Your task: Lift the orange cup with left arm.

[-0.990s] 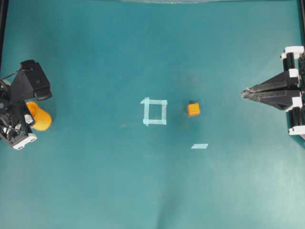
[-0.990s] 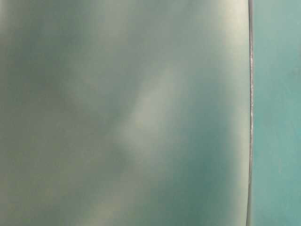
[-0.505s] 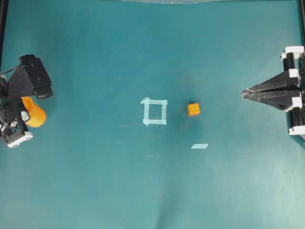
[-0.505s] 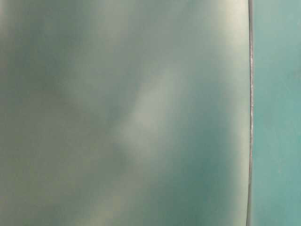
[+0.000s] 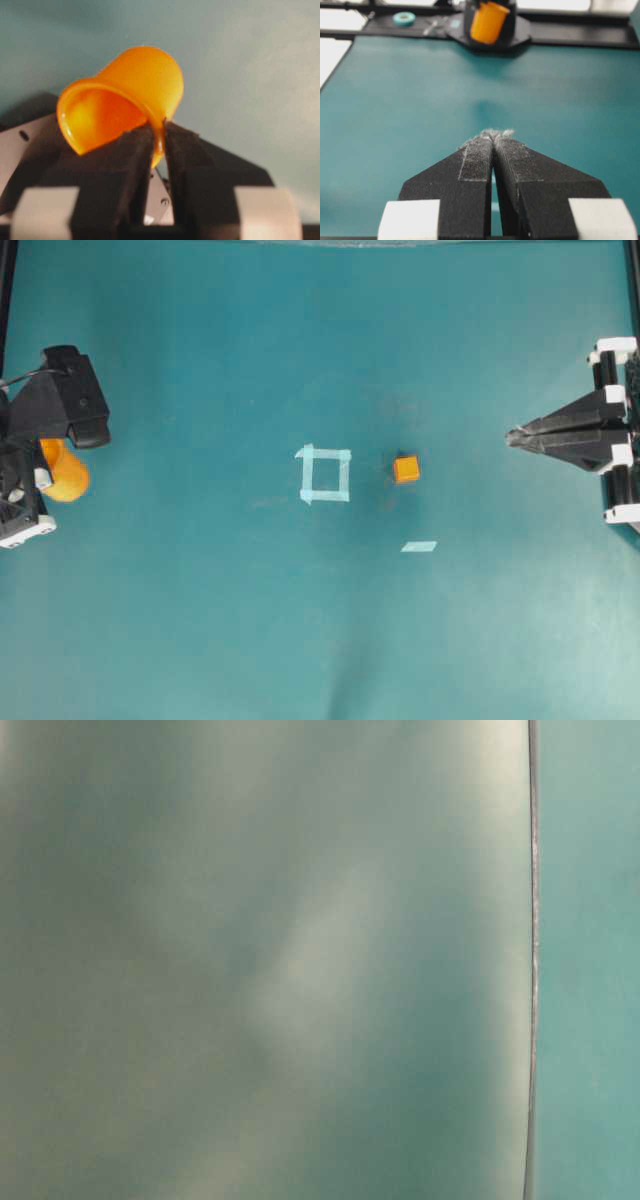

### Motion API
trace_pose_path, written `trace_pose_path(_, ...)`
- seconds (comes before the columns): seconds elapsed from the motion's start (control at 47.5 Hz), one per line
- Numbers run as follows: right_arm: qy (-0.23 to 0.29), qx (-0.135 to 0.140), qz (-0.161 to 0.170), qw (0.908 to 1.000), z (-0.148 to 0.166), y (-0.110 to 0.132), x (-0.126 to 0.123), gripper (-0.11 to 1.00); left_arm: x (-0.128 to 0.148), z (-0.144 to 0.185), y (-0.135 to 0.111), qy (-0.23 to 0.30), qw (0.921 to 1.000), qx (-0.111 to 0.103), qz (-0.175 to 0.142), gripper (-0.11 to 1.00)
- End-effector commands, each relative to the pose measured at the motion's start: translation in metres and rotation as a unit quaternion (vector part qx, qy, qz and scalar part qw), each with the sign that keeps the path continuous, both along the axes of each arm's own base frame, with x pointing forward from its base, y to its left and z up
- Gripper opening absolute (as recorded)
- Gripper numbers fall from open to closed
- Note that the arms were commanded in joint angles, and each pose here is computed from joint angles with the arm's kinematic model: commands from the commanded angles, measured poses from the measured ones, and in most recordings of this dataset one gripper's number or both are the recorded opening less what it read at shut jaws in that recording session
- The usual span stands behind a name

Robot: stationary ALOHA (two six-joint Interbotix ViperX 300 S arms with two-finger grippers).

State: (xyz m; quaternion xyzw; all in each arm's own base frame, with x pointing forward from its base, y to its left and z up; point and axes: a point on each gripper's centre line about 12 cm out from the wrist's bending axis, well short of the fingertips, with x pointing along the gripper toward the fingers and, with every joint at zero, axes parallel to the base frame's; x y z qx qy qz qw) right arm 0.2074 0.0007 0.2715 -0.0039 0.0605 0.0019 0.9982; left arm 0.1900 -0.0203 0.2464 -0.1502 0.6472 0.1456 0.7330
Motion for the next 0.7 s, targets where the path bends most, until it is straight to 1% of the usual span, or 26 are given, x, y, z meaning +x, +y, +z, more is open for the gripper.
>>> trace_pose_path(0.0, -0.015, -0.002, 0.001, 0.9999, 0.012, 0.0, 0.003, 0.0, 0.004, 0.014, 0.0, -0.01, 0.9999, 0.003, -0.002, 0.08)
trace_pose_path(0.19, -0.015, -0.006, 0.002, 0.9999, 0.012, 0.0, 0.003, 0.0, 0.001, 0.023, 0.001, 0.003, 1.0, 0.008, -0.001, 0.08)
trace_pose_path(0.463, -0.015, -0.005, 0.002, 0.9999, 0.012, 0.0, 0.003, 0.0, 0.002, 0.038, 0.005, 0.003, 0.9997, 0.025, -0.007, 0.08)
trace_pose_path(0.674, -0.015, -0.006, 0.002, 0.9999, 0.012, 0.0, 0.003, 0.0, 0.002, 0.047, 0.005, 0.005, 0.9996, 0.026, -0.013, 0.08)
